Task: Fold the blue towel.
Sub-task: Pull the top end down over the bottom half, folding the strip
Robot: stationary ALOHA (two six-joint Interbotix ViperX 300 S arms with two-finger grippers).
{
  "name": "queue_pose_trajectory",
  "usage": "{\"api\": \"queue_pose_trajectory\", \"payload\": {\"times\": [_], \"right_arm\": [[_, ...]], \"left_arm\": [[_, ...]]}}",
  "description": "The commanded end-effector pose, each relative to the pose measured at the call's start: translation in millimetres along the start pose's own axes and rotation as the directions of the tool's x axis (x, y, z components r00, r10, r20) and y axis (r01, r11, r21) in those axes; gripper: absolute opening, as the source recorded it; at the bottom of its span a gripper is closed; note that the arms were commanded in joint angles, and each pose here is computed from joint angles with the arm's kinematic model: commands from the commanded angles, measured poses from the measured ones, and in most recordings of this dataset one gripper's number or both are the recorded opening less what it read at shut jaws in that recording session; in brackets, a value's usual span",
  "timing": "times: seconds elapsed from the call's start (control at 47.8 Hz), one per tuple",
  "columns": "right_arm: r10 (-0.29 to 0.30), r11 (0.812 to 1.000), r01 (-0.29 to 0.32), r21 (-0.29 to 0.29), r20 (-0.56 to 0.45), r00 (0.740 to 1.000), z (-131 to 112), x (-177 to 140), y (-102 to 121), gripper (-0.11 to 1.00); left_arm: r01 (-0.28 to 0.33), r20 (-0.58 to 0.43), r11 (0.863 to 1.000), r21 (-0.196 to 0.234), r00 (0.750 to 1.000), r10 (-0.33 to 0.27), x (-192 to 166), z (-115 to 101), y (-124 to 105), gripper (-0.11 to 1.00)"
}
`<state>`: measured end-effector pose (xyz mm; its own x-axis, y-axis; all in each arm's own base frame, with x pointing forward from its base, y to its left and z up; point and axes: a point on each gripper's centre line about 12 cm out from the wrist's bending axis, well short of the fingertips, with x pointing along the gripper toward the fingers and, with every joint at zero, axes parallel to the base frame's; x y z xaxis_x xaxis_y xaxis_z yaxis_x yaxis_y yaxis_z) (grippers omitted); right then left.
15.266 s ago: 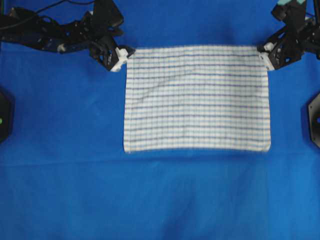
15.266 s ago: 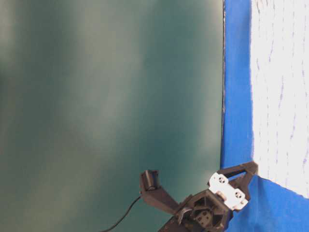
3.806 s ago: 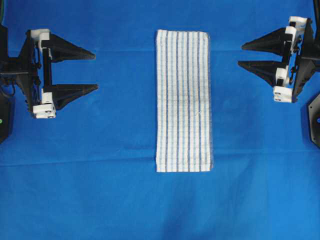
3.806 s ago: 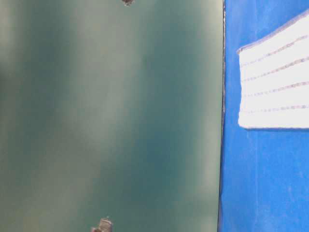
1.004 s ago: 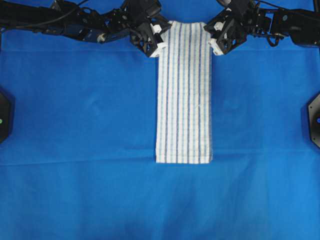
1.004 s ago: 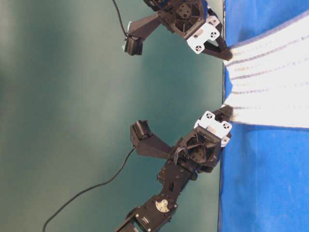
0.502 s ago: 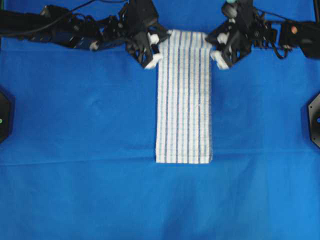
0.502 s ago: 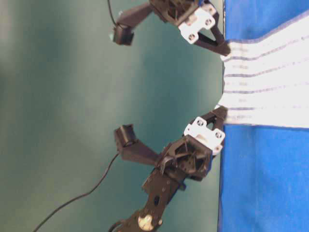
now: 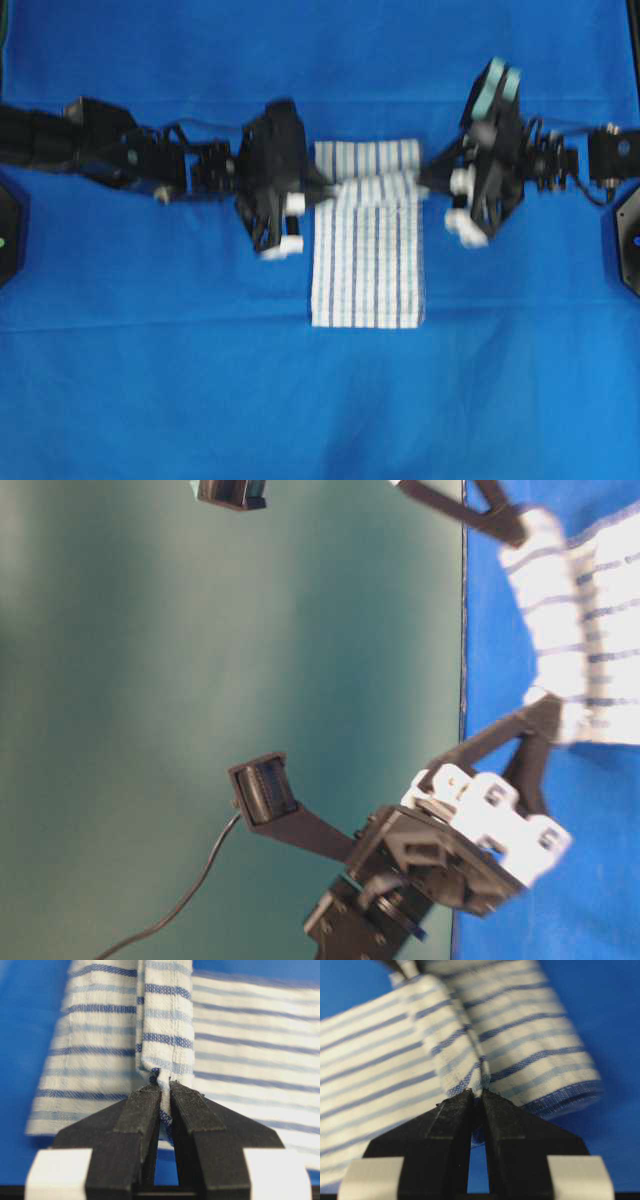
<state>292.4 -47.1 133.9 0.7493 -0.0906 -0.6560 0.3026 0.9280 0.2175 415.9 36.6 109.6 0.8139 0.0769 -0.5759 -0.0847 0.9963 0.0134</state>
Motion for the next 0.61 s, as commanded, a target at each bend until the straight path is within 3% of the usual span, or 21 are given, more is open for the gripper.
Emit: {"api": "queue_pose_trajectory", "payload": {"times": [0.0, 0.084, 0.251, 0.586], "right_arm": [[0.035, 0.999, -0.035, -0.014, 0.003, 0.999, 1, -2, 15, 0.08], [0.061, 0.998, -0.061, -0.017, -0.012, 0.998, -3, -1, 27, 0.08], [0.106, 0.994, -0.108, -0.035, -0.047, 0.993, -13, 0, 49, 0.08], [0.141, 0.987, -0.148, -0.059, -0.108, 0.984, -27, 4, 71, 0.08]], "left_arm": [[0.038, 0.038, 0.999, 0.023, 0.999, -0.039, -7, 13, -20, 0.04], [0.076, 0.033, 0.996, 0.043, 0.996, -0.077, -8, 12, -39, 0.04], [0.124, 0.018, 0.991, 0.044, 0.992, -0.125, -10, 8, -63, 0.04], [0.167, 0.016, 0.985, 0.045, 0.986, -0.168, -12, 7, -85, 0.03]]}}
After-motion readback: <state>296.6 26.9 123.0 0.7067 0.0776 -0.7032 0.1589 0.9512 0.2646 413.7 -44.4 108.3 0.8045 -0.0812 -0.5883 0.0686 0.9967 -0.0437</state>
